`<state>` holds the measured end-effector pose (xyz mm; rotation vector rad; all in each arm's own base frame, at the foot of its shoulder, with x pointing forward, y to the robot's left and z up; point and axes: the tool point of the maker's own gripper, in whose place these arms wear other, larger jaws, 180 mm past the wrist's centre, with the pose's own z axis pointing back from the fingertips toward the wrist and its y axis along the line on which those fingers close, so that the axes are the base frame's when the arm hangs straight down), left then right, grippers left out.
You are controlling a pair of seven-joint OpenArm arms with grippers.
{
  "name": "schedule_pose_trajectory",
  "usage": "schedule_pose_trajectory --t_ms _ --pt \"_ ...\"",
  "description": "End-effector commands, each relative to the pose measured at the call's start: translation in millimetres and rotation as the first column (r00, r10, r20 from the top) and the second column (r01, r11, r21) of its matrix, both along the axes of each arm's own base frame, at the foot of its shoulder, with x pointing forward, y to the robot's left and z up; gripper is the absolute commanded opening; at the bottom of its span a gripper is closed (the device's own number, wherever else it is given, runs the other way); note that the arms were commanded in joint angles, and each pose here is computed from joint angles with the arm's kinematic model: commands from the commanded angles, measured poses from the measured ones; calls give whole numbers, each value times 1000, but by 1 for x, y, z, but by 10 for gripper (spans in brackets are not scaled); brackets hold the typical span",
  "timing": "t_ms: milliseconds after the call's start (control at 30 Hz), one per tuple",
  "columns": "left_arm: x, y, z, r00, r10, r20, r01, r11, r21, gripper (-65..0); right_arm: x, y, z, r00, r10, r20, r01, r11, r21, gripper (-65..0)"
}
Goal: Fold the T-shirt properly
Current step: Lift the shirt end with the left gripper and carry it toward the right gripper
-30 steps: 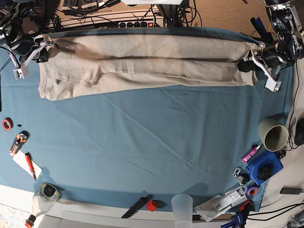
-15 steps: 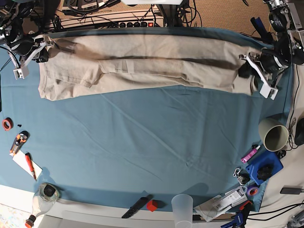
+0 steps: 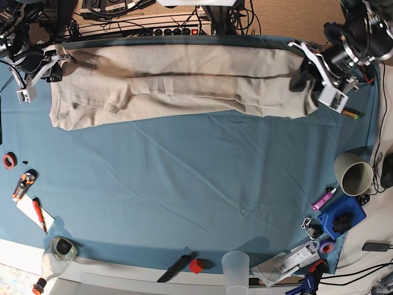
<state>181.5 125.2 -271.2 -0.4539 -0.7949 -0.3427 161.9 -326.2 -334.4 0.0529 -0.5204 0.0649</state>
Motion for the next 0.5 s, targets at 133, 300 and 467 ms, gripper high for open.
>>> schedule_pose_trajectory --t_ms 133,300,467 --pt "-3 -29 6 998 -60 17 62 995 -80 -650 7 -5 12 999 14 37 -13 1000 -28 -564" --pt "-10 -81 4 990 -142 24 144 976 -166 -650 7 -5 12 999 13 39 -12 1000 -28 -564" --pt "-5 -132 13 978 -183 96 199 959 -201 -650 7 -5 12 999 13 38 -12 1000 -28 -564"
